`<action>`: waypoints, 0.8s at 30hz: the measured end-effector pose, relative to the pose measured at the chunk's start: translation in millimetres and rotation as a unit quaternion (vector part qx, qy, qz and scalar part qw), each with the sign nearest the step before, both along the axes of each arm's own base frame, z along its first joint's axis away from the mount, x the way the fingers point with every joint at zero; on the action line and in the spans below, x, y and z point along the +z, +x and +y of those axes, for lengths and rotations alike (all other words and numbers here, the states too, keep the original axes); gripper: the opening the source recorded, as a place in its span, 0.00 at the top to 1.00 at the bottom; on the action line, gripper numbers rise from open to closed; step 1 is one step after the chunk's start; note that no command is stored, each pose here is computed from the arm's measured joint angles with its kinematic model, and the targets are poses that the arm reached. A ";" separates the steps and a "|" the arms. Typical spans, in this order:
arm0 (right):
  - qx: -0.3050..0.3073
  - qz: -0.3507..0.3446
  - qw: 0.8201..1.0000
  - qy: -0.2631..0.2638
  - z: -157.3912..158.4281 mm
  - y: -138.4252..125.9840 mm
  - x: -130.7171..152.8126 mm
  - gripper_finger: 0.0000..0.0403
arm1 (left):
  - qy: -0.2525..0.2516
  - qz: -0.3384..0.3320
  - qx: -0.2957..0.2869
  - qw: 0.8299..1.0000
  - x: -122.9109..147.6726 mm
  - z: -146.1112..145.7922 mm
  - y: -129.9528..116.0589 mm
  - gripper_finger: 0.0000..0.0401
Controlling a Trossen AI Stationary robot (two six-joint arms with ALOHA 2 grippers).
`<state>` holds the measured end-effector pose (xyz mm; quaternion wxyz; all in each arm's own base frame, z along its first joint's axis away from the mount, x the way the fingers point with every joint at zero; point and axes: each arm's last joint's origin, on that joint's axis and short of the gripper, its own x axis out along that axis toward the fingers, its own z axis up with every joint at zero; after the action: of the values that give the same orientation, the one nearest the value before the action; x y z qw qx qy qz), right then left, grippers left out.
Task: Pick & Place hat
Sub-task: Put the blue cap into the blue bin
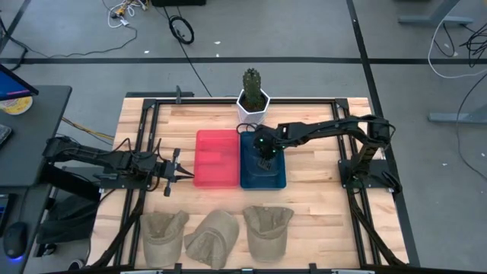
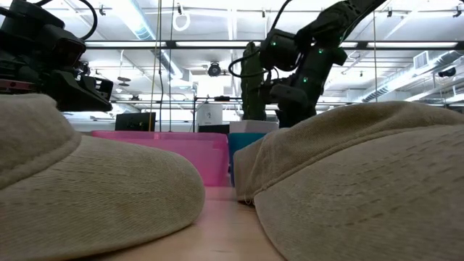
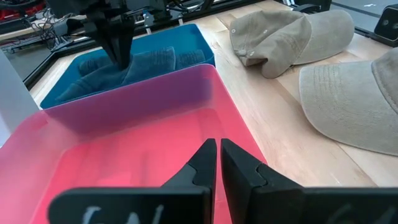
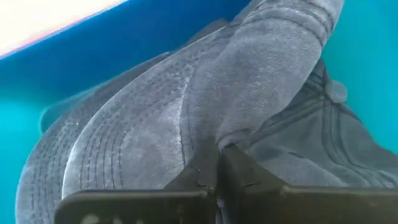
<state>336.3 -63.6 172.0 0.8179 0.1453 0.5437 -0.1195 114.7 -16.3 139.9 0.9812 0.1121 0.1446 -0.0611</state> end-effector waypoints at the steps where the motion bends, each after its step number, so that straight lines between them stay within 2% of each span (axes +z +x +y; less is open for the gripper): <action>1: -0.001 0.001 1.000 0.000 -1.0 -0.3 -0.4 0.99 | 0.000 0.000 0.000 1.000 -0.1 0.0 0.0 0.93; 11: 0.012 0.004 1.000 -0.004 -9.2 -2.5 -2.2 0.97 | 0.000 0.000 0.000 1.000 -0.1 0.0 0.0 0.93; 16: 0.030 -0.001 1.000 -0.006 -9.1 -2.7 -1.0 0.86 | 0.000 0.000 0.000 1.000 0.0 0.0 0.0 0.93; 24: 0.028 0.000 1.000 -0.002 -7.4 -9.7 12.3 0.64 | 0.000 0.000 0.000 1.000 0.0 0.0 0.0 0.93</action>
<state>326.6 -71.0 184.2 0.8215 0.1282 0.5470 -0.0972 114.7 -16.3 139.8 0.9812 0.1122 0.1444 -0.0610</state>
